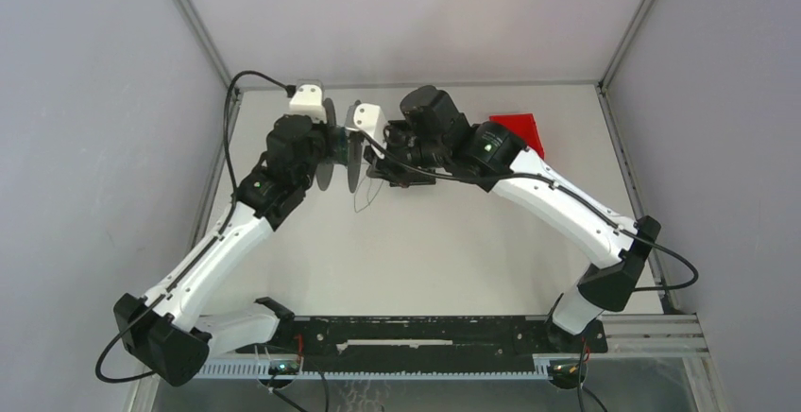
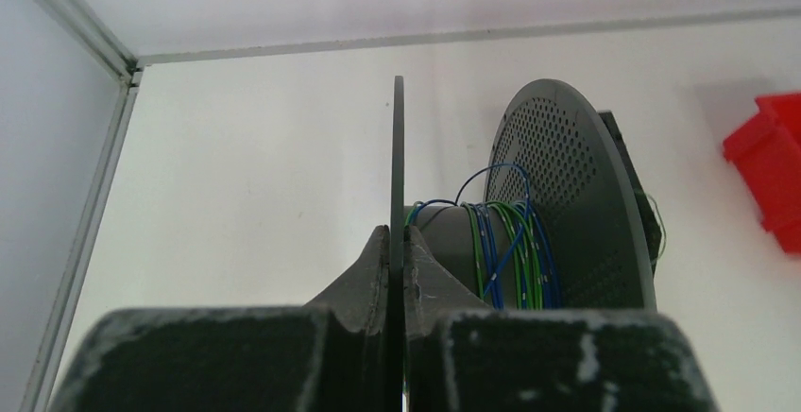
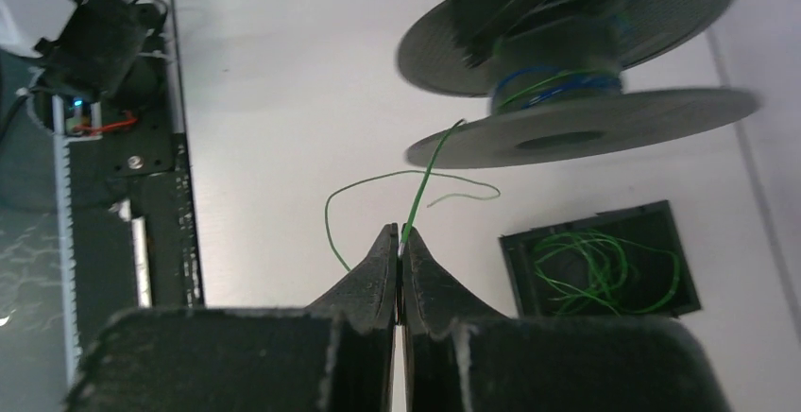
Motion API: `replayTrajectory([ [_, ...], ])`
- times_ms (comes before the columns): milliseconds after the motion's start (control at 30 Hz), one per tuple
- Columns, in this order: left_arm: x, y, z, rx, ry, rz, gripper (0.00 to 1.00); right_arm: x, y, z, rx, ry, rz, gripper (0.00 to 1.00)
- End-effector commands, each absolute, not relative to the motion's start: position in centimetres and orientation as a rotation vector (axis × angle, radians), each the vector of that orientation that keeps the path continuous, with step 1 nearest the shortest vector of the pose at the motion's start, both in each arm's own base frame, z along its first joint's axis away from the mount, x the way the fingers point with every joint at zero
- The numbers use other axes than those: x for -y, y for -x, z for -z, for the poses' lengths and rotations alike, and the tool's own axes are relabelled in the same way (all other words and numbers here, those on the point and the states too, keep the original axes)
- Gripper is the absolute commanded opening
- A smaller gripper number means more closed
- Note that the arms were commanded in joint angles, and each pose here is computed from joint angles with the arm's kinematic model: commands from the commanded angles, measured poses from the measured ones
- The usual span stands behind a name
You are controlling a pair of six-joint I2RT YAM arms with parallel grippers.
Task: Wrap the cables
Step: Wrap the cable around the cable reel.
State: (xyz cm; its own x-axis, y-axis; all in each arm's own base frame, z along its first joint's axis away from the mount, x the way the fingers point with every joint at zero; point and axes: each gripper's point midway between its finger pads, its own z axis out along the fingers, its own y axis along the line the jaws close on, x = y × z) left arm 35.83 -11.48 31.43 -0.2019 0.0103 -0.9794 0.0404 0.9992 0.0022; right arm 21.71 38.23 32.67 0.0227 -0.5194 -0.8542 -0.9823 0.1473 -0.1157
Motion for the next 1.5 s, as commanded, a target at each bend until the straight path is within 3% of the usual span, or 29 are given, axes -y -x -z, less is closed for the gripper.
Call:
replayTrajectory([
  [0, 13.3, -35.4, -33.9, -1.658, -0.123, 0.091, 0.0, -37.5, -24.5, -35.8, -1.585, 1.379, -0.592, 0.08],
  [600, 18.3, -32.5, -32.1, -1.647, -0.471, 0.251, 0.0, -34.3, -34.9, -36.7, -1.638, 1.201, -0.288, 0.11],
  [1067, 20.0, -30.8, -33.3, -1.632, -0.514, 0.394, 0.0, -30.6, -40.8, -32.9, -1.783, 1.113, -0.282, 0.13],
  [1467, 20.0, -30.2, -35.2, -1.612, -0.496, 0.49, 0.0, -28.1, -42.9, -28.0, -1.909, 1.073, -0.35, 0.16],
])
